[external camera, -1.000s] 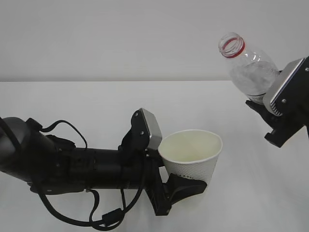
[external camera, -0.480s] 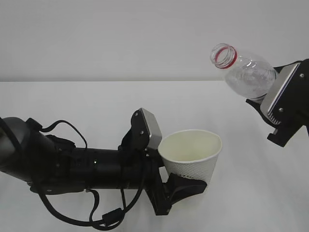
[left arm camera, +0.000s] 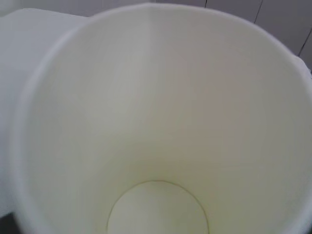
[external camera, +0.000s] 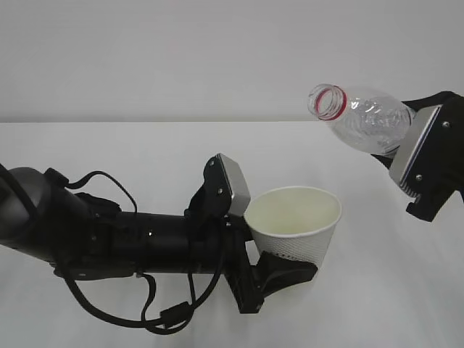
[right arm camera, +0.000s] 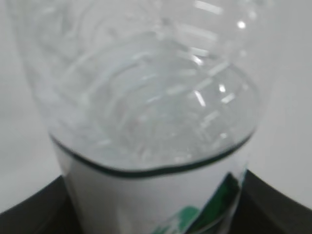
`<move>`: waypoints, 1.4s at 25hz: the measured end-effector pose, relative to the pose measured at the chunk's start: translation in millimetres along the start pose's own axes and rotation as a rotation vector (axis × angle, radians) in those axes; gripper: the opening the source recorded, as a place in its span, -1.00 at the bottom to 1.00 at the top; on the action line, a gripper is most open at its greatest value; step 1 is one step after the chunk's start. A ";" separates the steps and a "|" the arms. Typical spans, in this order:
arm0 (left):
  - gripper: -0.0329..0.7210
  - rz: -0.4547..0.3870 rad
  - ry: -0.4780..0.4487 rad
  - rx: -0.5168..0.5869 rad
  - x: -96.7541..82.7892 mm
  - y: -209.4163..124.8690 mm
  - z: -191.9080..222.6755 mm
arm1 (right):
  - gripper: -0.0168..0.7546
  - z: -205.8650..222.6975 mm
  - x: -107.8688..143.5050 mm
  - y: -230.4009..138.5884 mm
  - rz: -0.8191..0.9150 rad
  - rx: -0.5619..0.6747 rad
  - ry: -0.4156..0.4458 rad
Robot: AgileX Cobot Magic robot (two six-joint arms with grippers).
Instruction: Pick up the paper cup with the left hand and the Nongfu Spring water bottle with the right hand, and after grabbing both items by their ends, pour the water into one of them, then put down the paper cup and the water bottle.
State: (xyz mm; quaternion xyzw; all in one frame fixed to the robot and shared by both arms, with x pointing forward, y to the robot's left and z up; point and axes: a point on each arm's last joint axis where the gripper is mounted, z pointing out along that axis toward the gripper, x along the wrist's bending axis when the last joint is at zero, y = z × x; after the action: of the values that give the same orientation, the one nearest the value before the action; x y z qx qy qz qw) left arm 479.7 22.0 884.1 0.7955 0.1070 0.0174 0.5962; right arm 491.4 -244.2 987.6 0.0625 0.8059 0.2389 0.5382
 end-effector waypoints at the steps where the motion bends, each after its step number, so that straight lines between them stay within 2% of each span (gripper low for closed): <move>1: 0.47 0.004 0.004 0.002 1.3 1.1 0.9 | 0.38 0.0 0.0 0.0 -0.005 0.000 0.000; 10: 0.45 0.000 -0.015 0.040 0.3 -1.6 1.7 | 0.38 0.0 -1.6 -1.5 -0.063 0.017 -0.017; 35: 0.43 -0.003 -0.018 0.041 0.0 -1.8 1.7 | 0.38 0.0 -2.5 -2.4 -0.209 0.030 -0.023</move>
State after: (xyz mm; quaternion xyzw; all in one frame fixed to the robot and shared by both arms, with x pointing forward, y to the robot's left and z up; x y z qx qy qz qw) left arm 479.7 20.9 881.9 0.8076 0.1033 0.0074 0.5806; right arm 492.8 -247.2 988.6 -0.0109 0.8051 0.1687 0.5685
